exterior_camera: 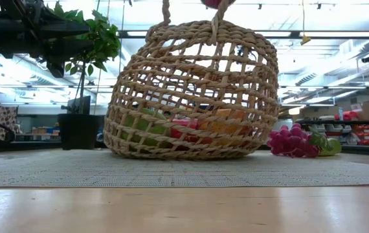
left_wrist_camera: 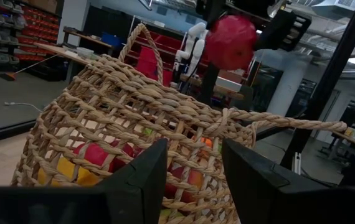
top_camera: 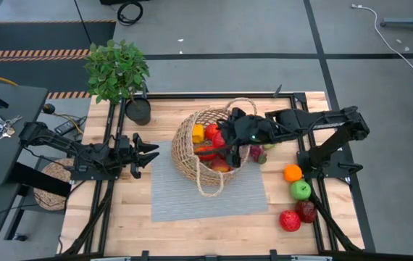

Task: Build produce basket
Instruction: Put the red apple into the brown basket

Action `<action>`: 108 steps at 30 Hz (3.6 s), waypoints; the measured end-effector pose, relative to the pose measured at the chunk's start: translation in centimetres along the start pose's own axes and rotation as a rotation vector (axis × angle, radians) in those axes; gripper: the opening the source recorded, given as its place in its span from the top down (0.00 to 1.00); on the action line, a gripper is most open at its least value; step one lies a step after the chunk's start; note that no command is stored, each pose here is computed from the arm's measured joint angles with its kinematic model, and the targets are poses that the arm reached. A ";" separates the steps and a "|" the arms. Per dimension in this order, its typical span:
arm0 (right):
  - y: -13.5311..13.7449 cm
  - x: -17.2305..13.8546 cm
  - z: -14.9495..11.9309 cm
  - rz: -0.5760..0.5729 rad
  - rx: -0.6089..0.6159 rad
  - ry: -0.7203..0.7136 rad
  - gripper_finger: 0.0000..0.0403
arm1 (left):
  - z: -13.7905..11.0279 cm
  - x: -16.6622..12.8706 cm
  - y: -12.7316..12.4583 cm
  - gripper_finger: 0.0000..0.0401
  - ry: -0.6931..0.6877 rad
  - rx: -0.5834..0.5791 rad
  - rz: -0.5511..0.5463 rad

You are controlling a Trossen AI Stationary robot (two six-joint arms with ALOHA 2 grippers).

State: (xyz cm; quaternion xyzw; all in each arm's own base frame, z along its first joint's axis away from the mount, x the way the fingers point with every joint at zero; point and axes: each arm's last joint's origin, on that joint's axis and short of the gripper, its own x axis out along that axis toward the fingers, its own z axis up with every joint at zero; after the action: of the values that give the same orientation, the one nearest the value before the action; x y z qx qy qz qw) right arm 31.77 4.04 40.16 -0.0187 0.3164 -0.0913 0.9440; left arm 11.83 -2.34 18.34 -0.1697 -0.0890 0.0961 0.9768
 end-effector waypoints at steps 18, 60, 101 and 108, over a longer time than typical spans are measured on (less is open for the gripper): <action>0.5 0.6 0.4 -0.125 -0.807 -0.009 0.13 | 0.0 0.0 0.0 0.60 0.000 0.000 0.000; -3.1 4.9 -0.5 -0.152 0.455 0.072 0.13 | 0.0 0.0 0.0 0.60 0.000 0.000 0.000; -2.4 13.5 -11.9 -0.072 0.443 0.102 0.08 | 0.0 0.0 0.0 0.60 0.000 0.000 0.000; -3.1 13.6 -11.9 -0.056 0.441 0.109 0.02 | 0.0 0.0 0.0 0.60 0.000 0.000 0.000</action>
State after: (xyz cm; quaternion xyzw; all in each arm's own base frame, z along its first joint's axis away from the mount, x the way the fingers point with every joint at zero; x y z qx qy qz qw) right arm 34.79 -1.25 22.88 0.1845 0.3386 -0.1853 0.9039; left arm 11.83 -2.34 18.33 -0.1697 -0.0887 0.0961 0.9768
